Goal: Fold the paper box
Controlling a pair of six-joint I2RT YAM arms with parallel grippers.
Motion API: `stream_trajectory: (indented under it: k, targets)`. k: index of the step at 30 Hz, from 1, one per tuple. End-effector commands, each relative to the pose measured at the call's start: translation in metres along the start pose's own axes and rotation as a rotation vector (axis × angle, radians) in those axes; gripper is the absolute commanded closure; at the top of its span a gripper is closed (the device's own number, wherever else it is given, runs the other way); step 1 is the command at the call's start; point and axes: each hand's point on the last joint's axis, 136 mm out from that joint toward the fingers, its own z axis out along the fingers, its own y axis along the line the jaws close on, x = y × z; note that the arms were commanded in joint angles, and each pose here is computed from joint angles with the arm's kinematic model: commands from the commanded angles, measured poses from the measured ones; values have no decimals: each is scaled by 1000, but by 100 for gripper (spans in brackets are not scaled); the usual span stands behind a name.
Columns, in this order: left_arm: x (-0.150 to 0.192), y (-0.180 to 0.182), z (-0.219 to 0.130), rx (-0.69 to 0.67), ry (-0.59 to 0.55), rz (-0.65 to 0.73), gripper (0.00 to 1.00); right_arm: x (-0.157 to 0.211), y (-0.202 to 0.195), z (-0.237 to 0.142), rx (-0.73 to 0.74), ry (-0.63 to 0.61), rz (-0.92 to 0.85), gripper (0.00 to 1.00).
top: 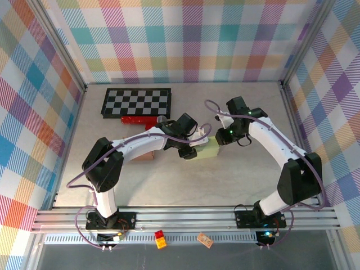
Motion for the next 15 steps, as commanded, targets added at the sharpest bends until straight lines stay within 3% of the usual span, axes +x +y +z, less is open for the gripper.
stream_trajectory:
  k: [1,15]
  targets:
    - [-2,-1,0,17,9,-2,46,-6,0,-5,17,-3,-38,72]
    - [-3,0,1,19,11,3,46,-12,0,-1,33,1,-47,85]
